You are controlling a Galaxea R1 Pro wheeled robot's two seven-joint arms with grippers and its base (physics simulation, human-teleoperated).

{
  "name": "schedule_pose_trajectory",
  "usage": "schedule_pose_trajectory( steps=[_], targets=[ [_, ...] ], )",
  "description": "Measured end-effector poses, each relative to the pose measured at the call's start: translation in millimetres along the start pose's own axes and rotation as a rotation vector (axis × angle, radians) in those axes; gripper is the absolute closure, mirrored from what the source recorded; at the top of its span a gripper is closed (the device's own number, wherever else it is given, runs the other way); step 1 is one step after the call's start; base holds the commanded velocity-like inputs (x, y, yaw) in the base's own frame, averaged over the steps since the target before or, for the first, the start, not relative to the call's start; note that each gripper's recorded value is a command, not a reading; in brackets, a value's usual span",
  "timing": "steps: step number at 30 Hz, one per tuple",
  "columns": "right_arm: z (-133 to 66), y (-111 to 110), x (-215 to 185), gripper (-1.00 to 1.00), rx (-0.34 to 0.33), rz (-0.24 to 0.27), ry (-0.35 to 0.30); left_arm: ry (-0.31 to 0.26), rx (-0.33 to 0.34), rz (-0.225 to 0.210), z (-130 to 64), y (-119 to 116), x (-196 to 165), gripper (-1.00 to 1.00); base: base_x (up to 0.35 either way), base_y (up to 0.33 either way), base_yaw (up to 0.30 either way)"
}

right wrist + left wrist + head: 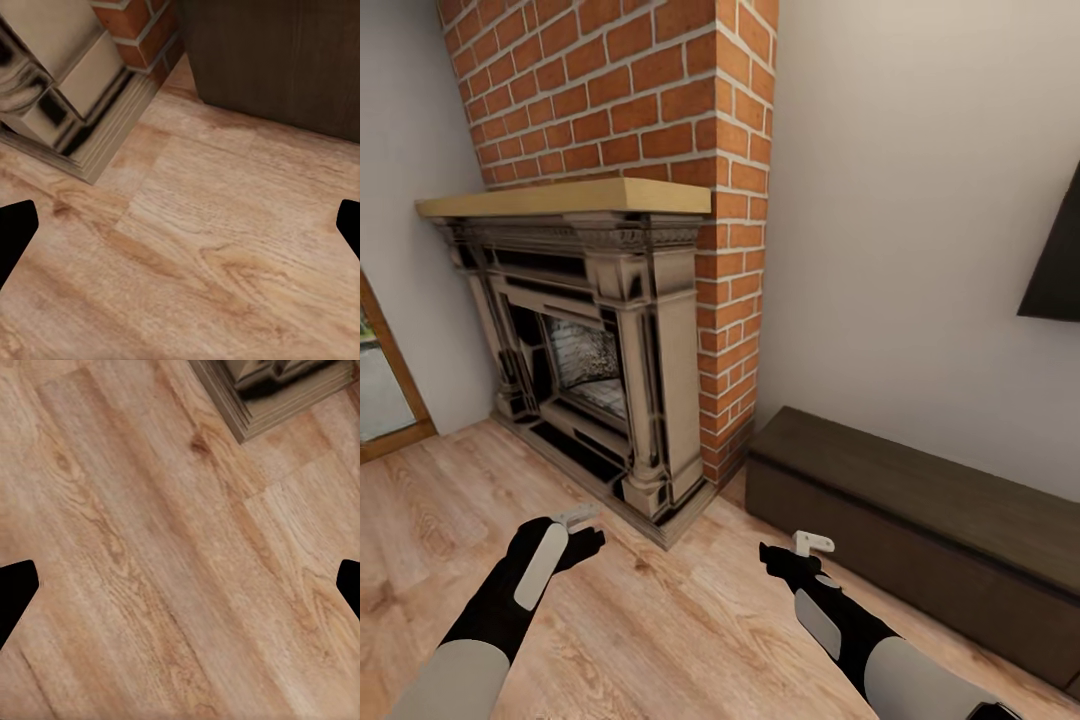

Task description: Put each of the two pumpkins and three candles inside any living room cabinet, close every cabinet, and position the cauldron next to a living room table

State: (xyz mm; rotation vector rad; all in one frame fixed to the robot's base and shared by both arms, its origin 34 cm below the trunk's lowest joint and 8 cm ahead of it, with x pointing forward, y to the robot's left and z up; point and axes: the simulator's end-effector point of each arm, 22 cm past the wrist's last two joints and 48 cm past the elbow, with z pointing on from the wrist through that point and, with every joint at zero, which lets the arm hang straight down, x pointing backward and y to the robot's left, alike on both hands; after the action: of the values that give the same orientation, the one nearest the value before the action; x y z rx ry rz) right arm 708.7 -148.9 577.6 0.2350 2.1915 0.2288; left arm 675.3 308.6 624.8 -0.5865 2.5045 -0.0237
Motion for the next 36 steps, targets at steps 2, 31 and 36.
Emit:
schedule_pose_trajectory(
  steps=[2,31,36],
  targets=[
    [0.0,0.0,-0.1,-1.00,0.000,0.000,0.000,-0.001,-0.001,0.001,-0.1,0.2,-0.3,-1.00,0.000,0.000,0.259],
    [0.0,-0.6,-1.2,-1.00,0.003,-0.028,-0.005,-0.002,0.002,0.000,-0.9,-1.1,-0.9,-1.00,0.000,0.000,0.273],
    [0.0,-0.5,-1.0,-1.00,0.003,-0.029,-0.005,-0.002,0.003,0.000,-0.9,-1.2,-0.8,-1.00,0.000,0.000,0.274]
  ],
)
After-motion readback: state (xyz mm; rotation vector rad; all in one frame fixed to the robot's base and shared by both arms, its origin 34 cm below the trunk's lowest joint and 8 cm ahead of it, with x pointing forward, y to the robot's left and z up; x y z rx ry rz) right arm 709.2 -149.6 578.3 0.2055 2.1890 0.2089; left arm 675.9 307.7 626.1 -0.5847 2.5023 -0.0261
